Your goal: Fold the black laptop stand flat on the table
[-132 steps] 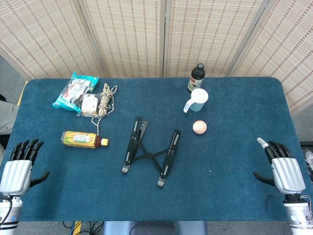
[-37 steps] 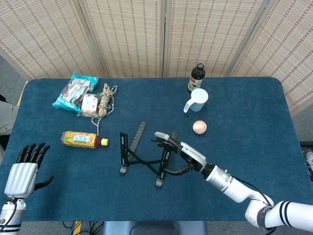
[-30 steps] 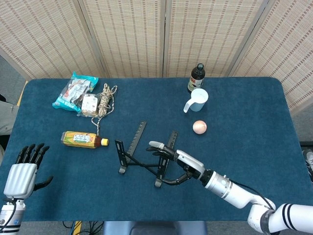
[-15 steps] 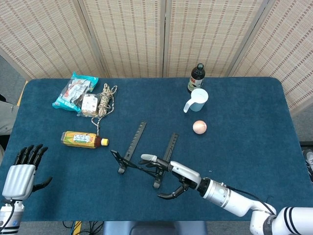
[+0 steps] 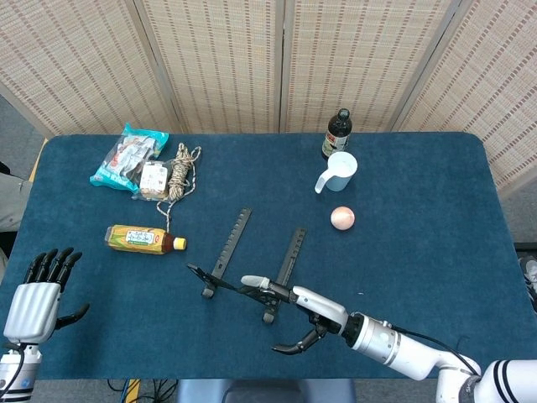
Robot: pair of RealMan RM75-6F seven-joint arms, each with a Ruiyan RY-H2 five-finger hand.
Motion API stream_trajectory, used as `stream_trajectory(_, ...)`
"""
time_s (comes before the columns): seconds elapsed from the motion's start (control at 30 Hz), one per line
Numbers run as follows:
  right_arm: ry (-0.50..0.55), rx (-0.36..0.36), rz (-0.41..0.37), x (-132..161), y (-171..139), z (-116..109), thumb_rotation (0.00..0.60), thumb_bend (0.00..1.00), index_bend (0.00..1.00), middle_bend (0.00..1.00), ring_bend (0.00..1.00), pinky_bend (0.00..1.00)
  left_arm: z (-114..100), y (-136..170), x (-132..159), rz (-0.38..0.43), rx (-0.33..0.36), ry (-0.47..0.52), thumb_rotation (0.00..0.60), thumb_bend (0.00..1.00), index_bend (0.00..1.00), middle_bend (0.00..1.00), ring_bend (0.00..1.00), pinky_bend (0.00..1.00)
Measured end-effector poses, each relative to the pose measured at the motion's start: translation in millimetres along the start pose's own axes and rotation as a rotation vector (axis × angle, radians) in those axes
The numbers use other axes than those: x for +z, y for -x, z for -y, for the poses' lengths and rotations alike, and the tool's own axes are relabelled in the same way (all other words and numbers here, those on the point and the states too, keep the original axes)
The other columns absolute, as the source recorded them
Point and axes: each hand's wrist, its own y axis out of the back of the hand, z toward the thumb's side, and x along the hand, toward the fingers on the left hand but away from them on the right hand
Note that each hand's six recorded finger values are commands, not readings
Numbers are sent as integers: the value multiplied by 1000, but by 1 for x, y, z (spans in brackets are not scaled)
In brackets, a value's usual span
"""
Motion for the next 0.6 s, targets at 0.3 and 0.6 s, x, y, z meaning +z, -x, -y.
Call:
stream_trajectory(0.3, -38, -57, 13, -5, -8, -10, 600, 209, 0, 130, 41, 106, 1, 0, 1, 3, 2, 2, 600, 135, 116, 75, 56, 39)
stream_trajectory(0.6, -54, -103, 97, -34, -15, -19, 600, 41, 0, 127, 41, 100, 1, 1, 2, 0, 4, 5, 600, 135, 116, 76, 56, 40)
